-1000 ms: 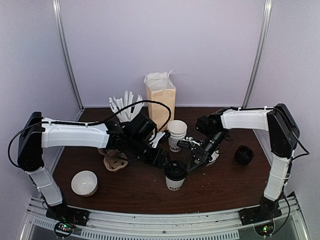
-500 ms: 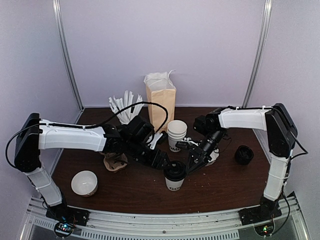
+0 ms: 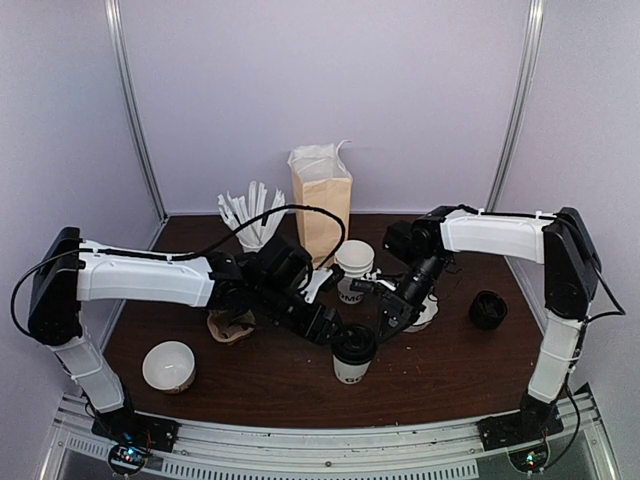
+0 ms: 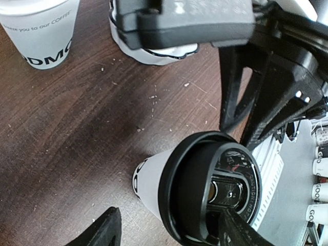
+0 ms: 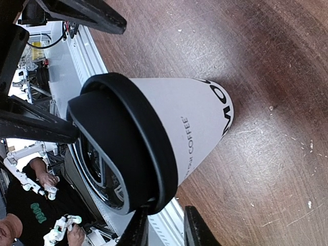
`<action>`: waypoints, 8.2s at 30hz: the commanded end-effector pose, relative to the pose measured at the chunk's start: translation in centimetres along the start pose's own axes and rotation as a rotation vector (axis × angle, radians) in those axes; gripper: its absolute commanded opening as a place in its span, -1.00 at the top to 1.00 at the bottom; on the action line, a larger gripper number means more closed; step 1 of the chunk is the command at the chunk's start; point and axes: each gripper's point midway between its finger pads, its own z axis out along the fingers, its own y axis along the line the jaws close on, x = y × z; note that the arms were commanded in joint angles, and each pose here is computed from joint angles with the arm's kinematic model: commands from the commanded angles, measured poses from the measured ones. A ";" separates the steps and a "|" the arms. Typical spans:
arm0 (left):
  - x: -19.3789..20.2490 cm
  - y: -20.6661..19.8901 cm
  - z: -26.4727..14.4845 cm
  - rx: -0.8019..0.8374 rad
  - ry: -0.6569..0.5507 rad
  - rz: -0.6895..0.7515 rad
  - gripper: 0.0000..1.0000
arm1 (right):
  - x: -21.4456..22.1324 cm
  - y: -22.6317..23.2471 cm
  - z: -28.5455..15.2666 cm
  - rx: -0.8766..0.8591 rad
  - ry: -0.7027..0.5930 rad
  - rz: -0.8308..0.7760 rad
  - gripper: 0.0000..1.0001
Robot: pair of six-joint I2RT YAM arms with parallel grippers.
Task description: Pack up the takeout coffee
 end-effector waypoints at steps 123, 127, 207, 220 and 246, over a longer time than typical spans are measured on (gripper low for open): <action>-7.0 -3.0 -3.7 -0.002 -0.208 0.281 -0.41 | -1.2 2.6 -3.9 -0.077 -0.131 -0.260 0.03; -7.5 -3.6 -4.5 0.006 -0.227 0.281 -0.41 | -0.9 2.3 -4.4 -0.028 -0.118 -0.288 -0.01; 0.1 1.3 -1.9 0.020 -0.109 -0.129 -0.42 | -2.9 3.4 -2.2 0.431 -0.001 -0.889 -0.45; 1.0 2.0 -1.9 0.010 -0.099 -0.149 -0.41 | -2.5 4.2 -0.8 0.441 0.056 -0.965 -0.50; 8.0 8.2 0.8 -0.266 0.189 -0.194 -0.32 | -0.7 -0.3 3.5 0.453 0.141 -0.849 -0.38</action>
